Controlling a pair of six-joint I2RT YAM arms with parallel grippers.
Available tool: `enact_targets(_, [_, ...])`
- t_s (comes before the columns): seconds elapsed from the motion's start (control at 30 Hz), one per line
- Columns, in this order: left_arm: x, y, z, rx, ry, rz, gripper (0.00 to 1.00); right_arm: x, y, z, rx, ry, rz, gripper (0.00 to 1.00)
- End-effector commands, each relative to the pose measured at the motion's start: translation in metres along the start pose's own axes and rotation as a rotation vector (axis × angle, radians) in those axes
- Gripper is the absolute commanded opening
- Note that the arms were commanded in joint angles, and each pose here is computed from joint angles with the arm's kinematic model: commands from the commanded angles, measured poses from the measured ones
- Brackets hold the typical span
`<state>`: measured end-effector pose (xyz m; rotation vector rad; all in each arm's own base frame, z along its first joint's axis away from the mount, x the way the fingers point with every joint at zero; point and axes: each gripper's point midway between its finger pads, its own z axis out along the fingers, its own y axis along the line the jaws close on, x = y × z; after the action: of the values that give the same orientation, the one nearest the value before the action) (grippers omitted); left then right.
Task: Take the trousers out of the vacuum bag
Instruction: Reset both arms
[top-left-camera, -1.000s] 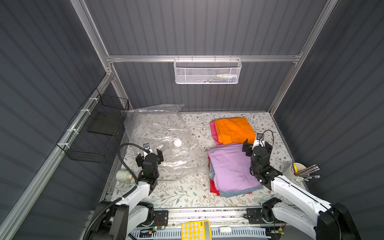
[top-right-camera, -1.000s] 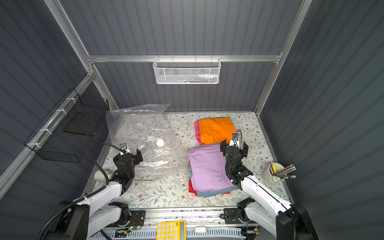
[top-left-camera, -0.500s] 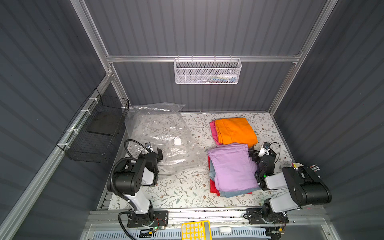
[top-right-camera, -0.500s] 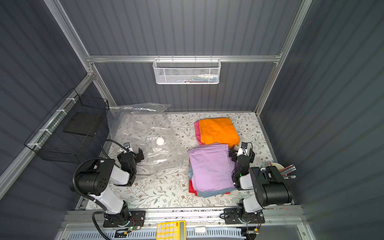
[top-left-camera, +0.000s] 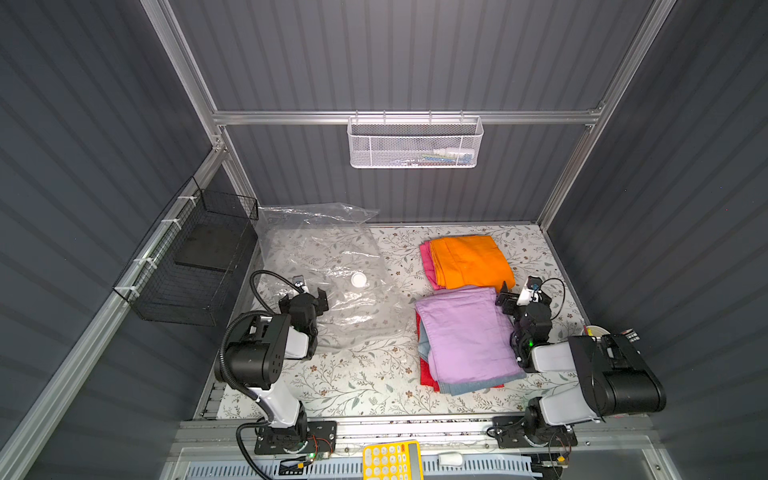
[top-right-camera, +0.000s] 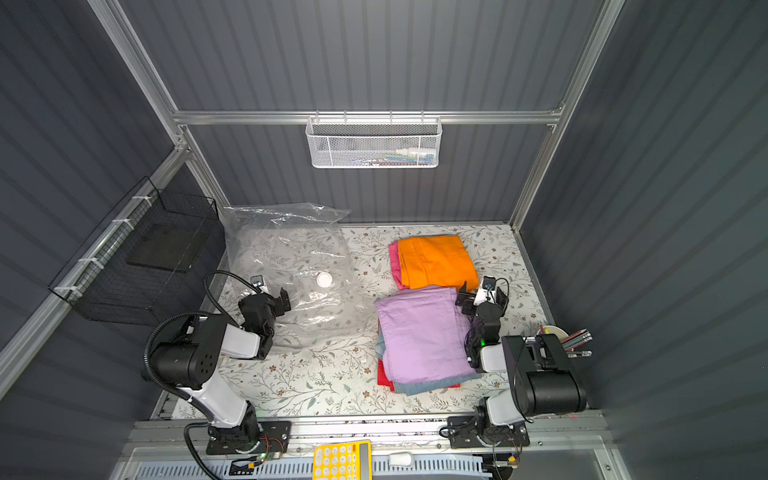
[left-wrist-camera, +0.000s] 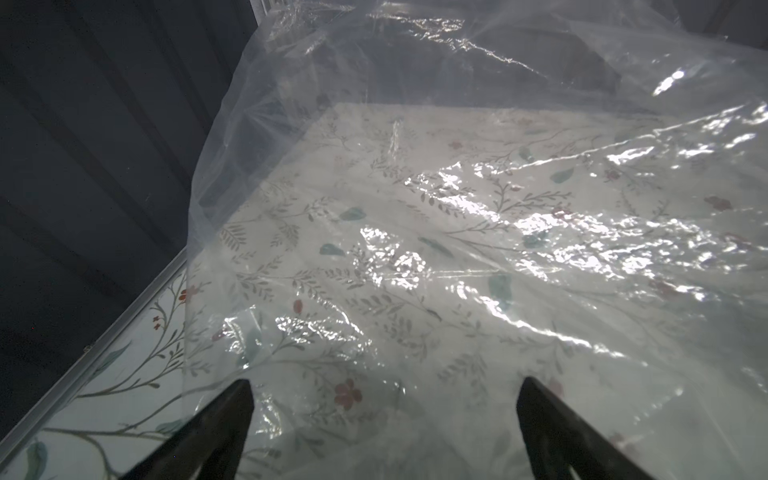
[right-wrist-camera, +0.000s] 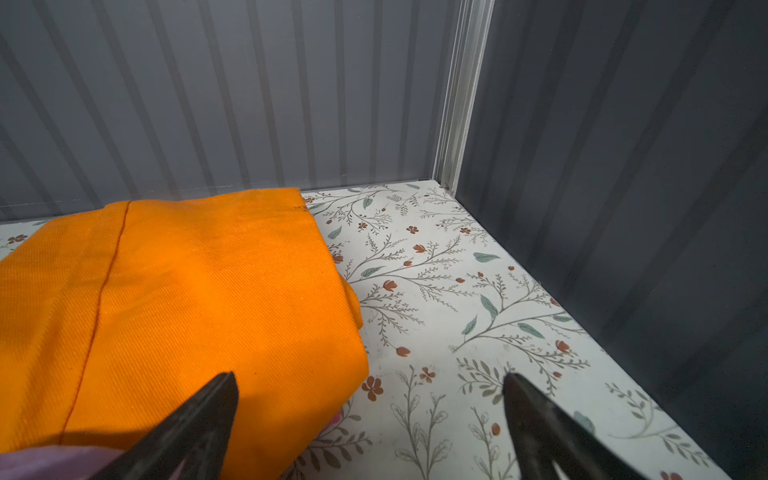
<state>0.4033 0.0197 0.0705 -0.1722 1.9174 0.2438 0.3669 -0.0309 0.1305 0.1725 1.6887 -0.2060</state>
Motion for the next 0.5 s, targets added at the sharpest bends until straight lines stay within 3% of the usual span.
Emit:
enact_targets(0.0, [-0.0007,0.0018,0.0056,-0.026,0.018,-0.001,1.00,-0.0002,-0.0018,0.0015,0.017,0.004,0.012,0.99])
enact_targets(0.47, [-0.0001,0.0009,0.0069,-0.024,0.024,-0.001,1.00,-0.0002,-0.0019,0.0018,0.018,0.005,0.012,0.99])
